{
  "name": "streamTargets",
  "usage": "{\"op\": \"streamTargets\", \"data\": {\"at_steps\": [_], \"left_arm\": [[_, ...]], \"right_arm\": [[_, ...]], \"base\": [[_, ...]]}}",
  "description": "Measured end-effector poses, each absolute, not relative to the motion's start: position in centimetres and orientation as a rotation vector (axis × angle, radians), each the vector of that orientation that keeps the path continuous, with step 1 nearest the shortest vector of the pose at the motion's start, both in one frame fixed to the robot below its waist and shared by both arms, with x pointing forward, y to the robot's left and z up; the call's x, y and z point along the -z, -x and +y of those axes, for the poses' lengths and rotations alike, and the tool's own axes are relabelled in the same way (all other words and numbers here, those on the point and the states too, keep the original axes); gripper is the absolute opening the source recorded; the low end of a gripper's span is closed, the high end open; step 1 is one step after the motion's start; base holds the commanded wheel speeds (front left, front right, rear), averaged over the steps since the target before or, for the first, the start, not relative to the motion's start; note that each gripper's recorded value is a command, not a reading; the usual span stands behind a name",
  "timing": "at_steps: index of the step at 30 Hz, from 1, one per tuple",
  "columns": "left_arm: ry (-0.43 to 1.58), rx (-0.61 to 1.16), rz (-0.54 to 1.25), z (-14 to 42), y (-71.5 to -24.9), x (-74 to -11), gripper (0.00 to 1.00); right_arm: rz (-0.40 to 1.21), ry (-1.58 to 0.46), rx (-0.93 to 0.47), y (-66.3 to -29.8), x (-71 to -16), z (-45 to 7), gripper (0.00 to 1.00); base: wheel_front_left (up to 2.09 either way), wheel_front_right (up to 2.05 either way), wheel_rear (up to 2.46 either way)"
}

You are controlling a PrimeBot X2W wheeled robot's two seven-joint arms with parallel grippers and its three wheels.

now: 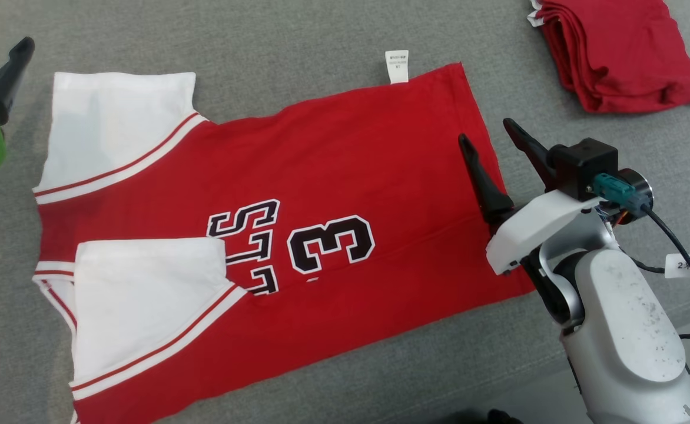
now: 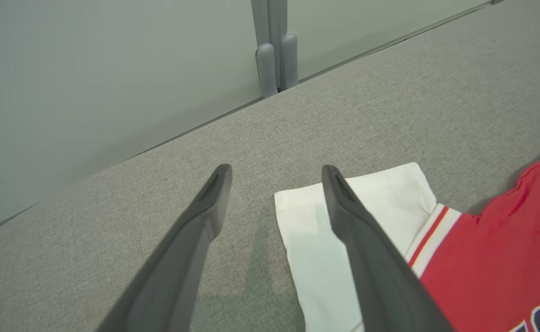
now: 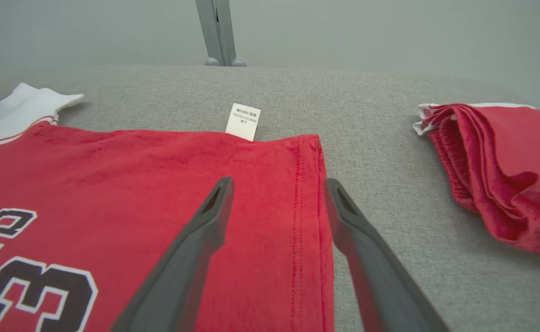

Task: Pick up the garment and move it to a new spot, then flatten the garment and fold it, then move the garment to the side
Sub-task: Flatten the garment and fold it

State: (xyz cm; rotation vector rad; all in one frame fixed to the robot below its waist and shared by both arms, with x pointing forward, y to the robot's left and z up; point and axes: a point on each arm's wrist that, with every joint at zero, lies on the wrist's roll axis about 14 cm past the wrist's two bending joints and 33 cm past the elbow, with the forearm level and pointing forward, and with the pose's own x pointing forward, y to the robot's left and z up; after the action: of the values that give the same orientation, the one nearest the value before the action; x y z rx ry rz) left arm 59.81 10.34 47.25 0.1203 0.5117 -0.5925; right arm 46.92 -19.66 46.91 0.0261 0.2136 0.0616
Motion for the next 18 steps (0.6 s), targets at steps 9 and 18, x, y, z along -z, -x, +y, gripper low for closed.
{"op": "streamTargets", "data": {"at_steps": [9,18], "left_arm": [[-0.117,0.613,0.697,9.5,-61.0,-39.1,1.0],[-0.093,0.62,0.788,9.1,-61.3,-35.8,1.0]], "right_arm": [[0.281,-0.015,-0.025,-47.4,-43.5,-21.3,1.0],[0.305,-0.006,-0.01,-47.8,-42.1,-22.1,1.0]], "base": [[0.0,0.0,0.0],[0.0,0.0,0.0]]}}
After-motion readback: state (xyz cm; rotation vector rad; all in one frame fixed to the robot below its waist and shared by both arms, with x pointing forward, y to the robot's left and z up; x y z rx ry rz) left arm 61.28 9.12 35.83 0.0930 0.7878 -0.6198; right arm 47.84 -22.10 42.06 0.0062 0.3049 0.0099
